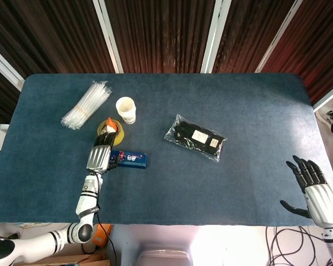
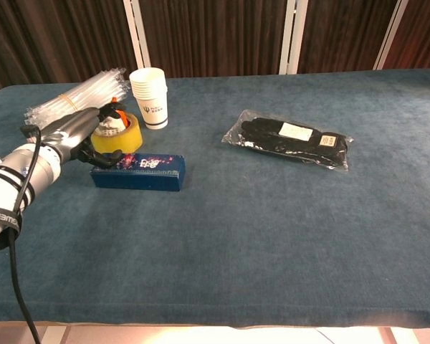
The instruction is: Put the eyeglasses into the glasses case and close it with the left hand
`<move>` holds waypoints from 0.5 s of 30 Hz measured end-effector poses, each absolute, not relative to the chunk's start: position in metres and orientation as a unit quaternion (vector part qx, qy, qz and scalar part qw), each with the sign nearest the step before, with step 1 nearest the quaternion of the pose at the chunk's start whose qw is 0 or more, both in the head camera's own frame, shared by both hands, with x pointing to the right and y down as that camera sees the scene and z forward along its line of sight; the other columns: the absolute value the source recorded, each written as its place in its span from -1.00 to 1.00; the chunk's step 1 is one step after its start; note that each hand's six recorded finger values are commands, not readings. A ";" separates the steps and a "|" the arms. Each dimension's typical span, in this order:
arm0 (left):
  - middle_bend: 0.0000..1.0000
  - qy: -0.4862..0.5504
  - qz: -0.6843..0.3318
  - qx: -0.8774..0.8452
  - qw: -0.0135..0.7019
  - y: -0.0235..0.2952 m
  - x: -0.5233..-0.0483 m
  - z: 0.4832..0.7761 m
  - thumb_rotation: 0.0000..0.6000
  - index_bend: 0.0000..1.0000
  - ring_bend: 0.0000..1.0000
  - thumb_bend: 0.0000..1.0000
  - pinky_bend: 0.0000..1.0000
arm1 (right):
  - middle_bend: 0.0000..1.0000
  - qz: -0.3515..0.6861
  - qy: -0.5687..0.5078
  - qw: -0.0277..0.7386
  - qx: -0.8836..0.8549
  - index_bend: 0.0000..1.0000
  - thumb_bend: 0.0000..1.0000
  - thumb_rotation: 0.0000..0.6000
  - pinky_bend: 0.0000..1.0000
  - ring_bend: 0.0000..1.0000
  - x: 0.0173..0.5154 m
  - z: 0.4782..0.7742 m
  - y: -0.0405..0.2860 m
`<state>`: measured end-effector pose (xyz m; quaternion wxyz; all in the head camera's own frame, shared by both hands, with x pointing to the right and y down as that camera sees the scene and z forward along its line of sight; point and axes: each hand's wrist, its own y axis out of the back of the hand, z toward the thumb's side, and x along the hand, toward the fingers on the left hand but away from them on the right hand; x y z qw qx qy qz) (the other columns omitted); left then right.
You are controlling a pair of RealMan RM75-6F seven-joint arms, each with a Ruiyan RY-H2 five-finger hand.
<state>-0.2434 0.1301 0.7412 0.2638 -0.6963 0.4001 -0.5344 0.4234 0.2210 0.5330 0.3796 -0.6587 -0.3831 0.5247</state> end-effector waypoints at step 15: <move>-1.00 0.356 -0.561 -0.653 0.363 0.215 -0.387 0.624 1.00 -1.00 -1.00 -0.17 -0.90 | -1.00 0.554 -0.357 0.377 -0.651 -1.00 -0.44 1.00 -1.00 -1.00 0.418 0.553 0.219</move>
